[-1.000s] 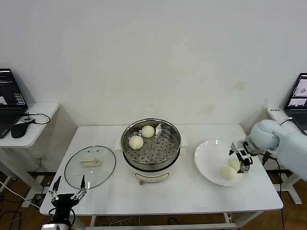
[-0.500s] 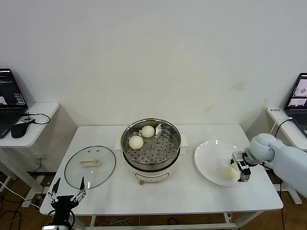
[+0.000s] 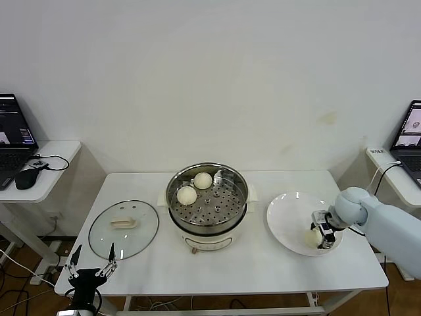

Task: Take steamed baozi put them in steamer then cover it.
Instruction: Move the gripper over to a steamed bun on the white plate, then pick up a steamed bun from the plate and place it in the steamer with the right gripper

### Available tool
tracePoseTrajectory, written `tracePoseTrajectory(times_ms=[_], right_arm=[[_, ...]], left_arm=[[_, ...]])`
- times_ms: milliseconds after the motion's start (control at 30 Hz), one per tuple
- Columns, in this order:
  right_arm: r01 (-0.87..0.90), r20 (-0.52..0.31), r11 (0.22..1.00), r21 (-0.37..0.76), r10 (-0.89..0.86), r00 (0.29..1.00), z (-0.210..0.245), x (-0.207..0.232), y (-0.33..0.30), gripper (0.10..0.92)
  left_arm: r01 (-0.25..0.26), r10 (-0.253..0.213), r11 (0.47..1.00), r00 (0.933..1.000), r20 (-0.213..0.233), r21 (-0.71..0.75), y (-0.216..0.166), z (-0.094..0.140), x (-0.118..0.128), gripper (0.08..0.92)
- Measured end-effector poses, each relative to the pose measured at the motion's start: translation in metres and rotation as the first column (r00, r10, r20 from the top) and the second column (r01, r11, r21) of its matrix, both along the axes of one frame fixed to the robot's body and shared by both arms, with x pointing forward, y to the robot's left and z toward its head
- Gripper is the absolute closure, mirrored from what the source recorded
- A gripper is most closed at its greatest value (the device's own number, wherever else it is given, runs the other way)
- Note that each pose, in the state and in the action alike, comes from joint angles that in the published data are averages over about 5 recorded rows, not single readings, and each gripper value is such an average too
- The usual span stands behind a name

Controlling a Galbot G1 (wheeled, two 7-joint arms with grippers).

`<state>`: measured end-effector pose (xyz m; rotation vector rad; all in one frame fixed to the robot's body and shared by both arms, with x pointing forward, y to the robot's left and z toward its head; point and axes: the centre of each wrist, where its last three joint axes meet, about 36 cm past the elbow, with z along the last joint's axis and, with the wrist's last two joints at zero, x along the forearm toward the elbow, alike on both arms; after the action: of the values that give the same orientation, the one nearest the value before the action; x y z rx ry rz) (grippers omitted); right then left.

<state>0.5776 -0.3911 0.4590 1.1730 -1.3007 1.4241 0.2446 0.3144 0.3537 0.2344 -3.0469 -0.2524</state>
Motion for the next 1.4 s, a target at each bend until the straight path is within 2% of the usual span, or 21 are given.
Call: tracePoseTrajectory(times_ms=[400,833,1167,1400], right_arm=[[0.014,0.023,0.999,0.032,-0.015,1.0,0.029,0.009,-0.001,0.464],[-0.013,0.137,0.993,0.115,-0.003,0.991,0.129,0.043,0.023,0.463],[-0.158,0.245,0.972,0.175,0.112,0.963,0.213,0.067,0.099,0.462],[-0.296,0.258,0.934,0.2,0.241,0.935,0.226,0.069,0.169,0.462]], left_arm=[[0.002,-0.002,1.0,1.0,0.008,-0.001,-0.001,0.002,0.002,0.177],[0.014,-0.014,1.0,0.9996,0.025,0.006,0.001,0.01,0.006,0.177],[0.01,-0.01,1.0,0.9993,0.037,0.007,0.004,0.016,0.008,0.177],[0.0,0.0,1.0,0.9991,0.041,0.002,0.004,0.016,0.008,0.177]])
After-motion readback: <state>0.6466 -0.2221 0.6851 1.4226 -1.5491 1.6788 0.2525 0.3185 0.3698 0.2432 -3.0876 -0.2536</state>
